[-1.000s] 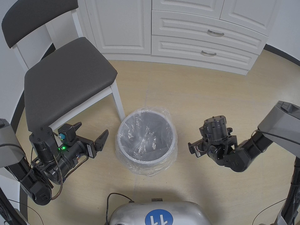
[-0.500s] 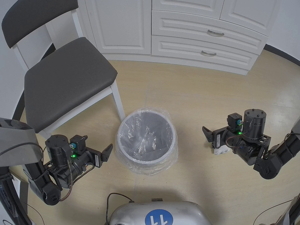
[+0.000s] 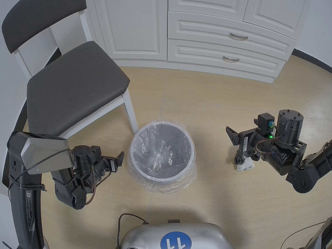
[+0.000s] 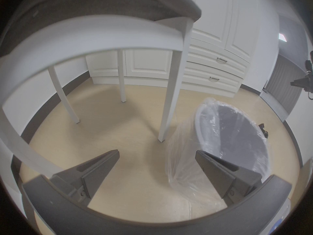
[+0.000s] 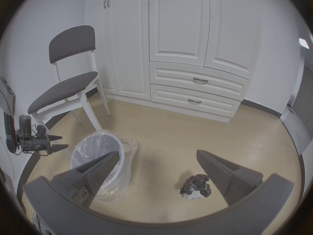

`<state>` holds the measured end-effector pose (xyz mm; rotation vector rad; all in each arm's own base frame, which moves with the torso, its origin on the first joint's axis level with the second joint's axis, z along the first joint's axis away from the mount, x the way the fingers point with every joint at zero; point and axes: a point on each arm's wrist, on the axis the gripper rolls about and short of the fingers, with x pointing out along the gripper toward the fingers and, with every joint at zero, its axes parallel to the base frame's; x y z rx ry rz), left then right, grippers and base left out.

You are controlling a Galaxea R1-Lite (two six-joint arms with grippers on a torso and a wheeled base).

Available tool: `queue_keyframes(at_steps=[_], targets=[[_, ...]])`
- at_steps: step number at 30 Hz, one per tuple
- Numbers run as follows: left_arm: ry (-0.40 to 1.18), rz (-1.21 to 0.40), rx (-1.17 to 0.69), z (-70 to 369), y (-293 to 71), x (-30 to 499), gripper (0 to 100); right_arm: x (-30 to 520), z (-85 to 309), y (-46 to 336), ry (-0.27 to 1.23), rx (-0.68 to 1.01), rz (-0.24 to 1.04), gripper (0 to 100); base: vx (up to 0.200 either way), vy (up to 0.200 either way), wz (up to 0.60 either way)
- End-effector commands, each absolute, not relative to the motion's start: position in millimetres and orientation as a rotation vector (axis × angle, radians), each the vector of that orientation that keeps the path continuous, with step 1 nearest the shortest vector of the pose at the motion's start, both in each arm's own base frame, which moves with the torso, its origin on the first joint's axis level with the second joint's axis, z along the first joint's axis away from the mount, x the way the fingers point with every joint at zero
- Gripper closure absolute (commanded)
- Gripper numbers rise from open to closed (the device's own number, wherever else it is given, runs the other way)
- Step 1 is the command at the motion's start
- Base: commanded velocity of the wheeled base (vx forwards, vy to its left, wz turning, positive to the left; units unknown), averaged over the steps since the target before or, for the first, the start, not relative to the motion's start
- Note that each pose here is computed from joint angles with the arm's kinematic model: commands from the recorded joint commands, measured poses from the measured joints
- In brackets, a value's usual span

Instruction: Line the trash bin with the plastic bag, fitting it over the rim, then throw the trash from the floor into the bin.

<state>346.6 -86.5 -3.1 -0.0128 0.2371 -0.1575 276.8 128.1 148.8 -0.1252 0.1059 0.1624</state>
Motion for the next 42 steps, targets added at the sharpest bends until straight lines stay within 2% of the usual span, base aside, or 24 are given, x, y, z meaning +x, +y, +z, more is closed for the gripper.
queue_keyframes(at_steps=[1,8,12,16,22,31,42], targets=[[0.290,-0.134,-0.045,-47,-83,376,0,280,153,126,0.090,-0.117,0.152,0,0.000,0.000,0.00],[0.301,-0.117,-0.100,-49,-85,407,0,285,151,123,0.092,-0.115,0.139,0,0.000,0.000,0.00],[0.307,-0.173,-0.190,-49,-93,431,0,290,154,115,0.081,-0.107,0.117,0,0.000,0.000,0.00],[0.312,-0.220,-0.205,-57,-99,445,0,294,155,111,0.080,-0.105,0.121,0,0.000,0.000,0.00],[0.416,-0.247,-0.187,-79,-108,459,0,304,145,108,0.106,-0.111,0.107,0,0.000,0.000,0.00],[0.522,-0.243,-0.110,-86,-110,472,0,319,123,104,0.172,-0.127,0.103,0,0.000,0.000,0.00],[0.468,-0.187,-0.059,-68,-93,464,0,329,104,102,0.221,-0.141,0.093,0,0.000,0.000,0.00]])
